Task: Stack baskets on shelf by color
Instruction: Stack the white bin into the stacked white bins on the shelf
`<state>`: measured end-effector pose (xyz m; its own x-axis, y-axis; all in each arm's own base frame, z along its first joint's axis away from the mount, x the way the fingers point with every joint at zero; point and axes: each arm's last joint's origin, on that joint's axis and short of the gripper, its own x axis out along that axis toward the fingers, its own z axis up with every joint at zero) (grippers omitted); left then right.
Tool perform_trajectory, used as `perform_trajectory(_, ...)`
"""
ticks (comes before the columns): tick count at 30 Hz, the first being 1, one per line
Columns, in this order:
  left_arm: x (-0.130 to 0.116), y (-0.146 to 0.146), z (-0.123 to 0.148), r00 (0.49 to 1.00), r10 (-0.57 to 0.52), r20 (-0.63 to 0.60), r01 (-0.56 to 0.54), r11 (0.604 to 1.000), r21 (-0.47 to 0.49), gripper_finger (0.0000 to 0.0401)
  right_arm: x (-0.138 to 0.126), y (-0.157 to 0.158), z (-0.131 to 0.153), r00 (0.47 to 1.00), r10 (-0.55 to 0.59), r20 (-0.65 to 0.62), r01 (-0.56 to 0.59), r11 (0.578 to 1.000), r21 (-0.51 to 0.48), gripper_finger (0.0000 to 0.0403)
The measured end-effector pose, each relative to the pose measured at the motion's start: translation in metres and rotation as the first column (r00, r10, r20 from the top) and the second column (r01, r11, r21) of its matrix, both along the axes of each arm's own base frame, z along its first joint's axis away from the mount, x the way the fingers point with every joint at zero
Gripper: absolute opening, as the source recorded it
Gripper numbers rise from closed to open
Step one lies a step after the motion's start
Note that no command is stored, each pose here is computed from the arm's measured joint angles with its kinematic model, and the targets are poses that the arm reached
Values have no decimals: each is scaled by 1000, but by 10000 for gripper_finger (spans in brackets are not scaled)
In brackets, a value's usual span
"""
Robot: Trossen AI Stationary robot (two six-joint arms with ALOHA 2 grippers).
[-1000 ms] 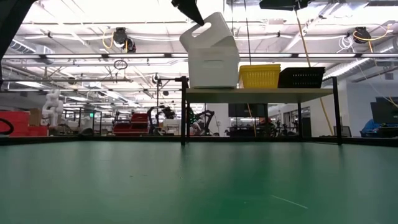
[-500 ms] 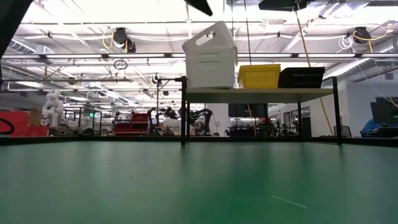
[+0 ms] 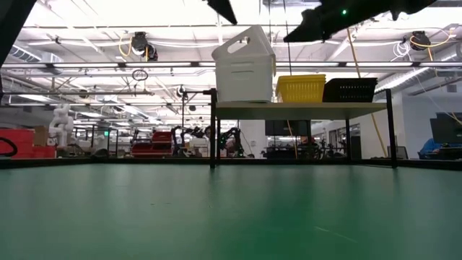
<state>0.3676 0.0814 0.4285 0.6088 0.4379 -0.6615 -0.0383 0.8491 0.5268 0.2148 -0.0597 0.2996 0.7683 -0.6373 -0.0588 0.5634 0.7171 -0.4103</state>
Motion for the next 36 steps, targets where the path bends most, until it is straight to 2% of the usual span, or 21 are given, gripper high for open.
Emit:
perform_trajectory(5, -5, 1, -10, 995, 23, -101, -28, 999, -40, 81, 0, -6, -3, 1000, -21, 3, 21, 1000, 13, 105)
perform_trajectory(15, 1, 18, -14, 995, 86, -55, -90, 994, -65, 83, 0, -6, -3, 1000, -19, 19, 18, 999, 33, 105)
perform_trajectory(20, 6, 16, -20, 998, 3, -60, -10, 992, -126, 83, 0, -5, -3, 1000, -18, 17, 17, 999, 30, 105)
perform_trajectory(30, 10, 20, -22, 998, -18, -64, 11, 995, -103, 83, 0, -5, -3, 1000, -16, 1, 16, 1000, 13, 105)
perform_trajectory(33, 8, 24, -22, 998, -2, -63, -5, 994, -106, 71, 0, -5, -3, 1000, -16, 6, 16, 1000, 11, 105)
perform_trajectory(36, 8, 26, -22, 998, 2, -63, -9, 994, -105, 37, 0, -5, -2, 1000, -16, 7, 16, 1000, 9, 105)
